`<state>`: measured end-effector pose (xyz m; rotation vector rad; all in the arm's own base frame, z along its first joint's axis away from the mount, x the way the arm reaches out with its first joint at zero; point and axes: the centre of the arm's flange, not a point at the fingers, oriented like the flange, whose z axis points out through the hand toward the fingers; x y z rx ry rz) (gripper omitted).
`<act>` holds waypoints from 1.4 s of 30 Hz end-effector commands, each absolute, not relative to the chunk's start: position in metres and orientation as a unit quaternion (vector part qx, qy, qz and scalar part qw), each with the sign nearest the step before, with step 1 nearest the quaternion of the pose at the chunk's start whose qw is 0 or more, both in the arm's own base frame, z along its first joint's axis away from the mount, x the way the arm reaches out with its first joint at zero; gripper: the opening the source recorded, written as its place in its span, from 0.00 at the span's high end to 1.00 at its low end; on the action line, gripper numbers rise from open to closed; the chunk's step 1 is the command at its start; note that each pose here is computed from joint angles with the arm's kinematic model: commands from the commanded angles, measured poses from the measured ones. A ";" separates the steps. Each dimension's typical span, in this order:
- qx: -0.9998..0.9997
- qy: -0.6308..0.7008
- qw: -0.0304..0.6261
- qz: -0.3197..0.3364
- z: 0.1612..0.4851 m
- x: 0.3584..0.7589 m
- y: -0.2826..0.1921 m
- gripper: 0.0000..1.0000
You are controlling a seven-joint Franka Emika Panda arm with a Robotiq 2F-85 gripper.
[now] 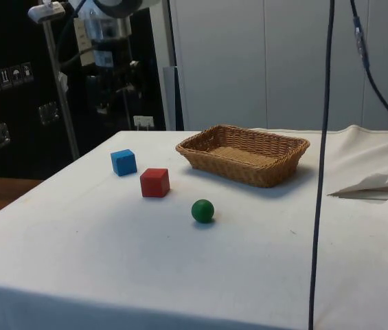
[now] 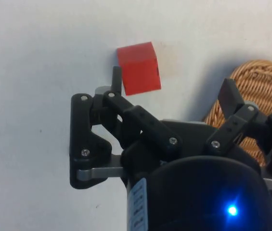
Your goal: Place all non-red objects into the basket.
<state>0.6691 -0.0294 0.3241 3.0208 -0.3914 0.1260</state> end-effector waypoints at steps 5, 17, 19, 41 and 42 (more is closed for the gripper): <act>0.988 -0.141 0.037 0.045 0.309 0.679 -0.035 0.00; 0.985 -0.164 0.021 0.050 0.286 0.695 -0.040 0.00; 0.984 -0.168 0.019 0.050 0.281 0.697 -0.042 0.00; 0.975 -0.216 0.014 0.042 0.244 0.703 -0.071 0.00; 0.975 -0.217 0.012 0.043 0.243 0.704 -0.071 0.00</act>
